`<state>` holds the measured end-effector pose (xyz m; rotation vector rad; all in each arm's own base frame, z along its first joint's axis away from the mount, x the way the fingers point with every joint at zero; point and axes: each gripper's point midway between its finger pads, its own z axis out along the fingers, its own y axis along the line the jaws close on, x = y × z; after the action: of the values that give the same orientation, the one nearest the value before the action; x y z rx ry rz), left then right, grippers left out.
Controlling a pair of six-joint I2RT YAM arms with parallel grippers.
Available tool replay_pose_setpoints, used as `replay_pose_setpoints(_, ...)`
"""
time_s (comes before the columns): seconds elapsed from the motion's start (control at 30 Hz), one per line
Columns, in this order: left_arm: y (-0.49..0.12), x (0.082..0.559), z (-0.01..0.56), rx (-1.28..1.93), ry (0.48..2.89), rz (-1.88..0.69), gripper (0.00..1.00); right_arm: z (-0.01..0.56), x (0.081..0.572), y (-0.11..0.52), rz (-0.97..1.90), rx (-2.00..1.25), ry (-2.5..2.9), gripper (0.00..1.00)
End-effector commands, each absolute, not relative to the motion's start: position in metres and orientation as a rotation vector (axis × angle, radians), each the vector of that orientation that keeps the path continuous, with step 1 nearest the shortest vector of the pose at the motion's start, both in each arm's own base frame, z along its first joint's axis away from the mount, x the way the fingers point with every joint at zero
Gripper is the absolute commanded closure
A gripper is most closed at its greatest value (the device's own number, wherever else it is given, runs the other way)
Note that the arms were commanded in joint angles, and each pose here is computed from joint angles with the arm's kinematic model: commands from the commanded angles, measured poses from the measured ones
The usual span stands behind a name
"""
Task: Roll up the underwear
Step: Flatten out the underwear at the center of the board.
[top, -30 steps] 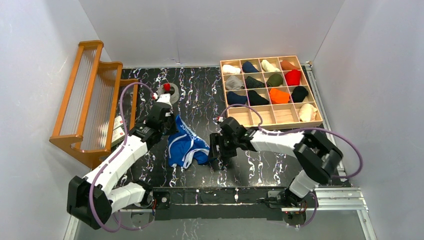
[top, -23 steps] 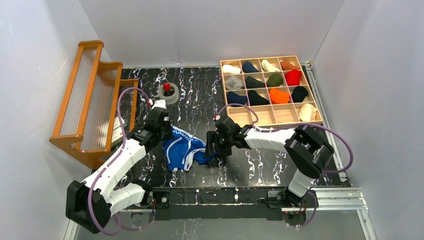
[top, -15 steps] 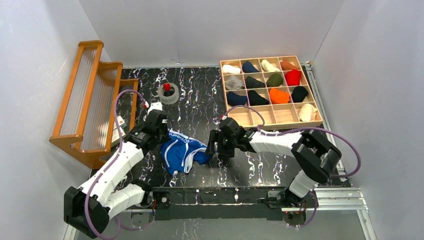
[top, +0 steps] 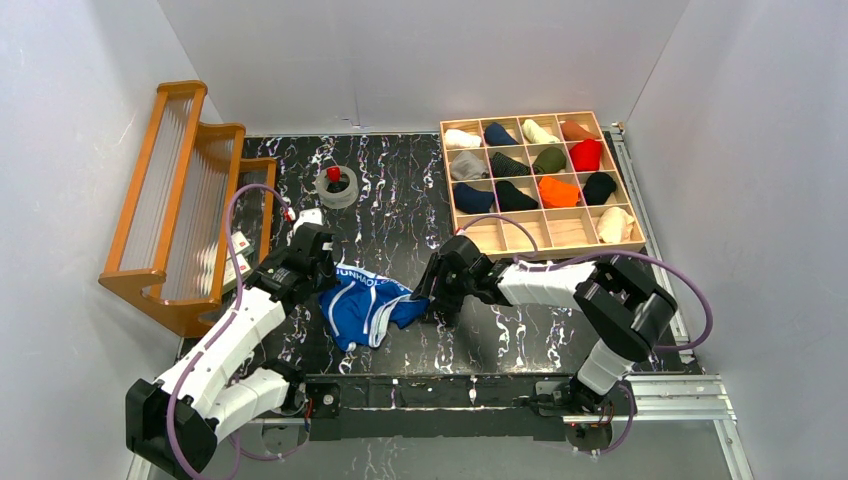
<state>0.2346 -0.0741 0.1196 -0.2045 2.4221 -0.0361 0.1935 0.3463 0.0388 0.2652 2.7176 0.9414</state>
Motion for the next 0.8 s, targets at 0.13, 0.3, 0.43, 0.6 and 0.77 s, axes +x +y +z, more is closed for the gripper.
replay_pose_setpoints(0.13,-0.070,0.226,0.112,-0.210,2.445,-0.024,1.00,0.075,0.214,0.349,1.094,0.358,2.556,0.29)
replay_pose_setpoints(0.3,-0.070,0.226,0.112,-0.207,2.446,-0.024,1.00,0.052,0.214,0.336,0.980,0.444,2.629,0.34)
replay_pose_setpoints(0.43,-0.070,0.226,0.113,-0.207,2.443,-0.027,1.00,0.029,0.205,0.337,0.990,0.503,2.685,0.39)
replay_pose_setpoints(0.6,-0.070,0.225,0.114,-0.201,2.440,-0.034,1.00,0.011,0.203,0.337,0.950,0.511,2.734,0.41)
replay_pose_setpoints(0.77,-0.070,0.225,0.115,-0.202,2.436,-0.039,1.00,-0.002,0.203,0.341,0.933,0.495,2.763,0.60)
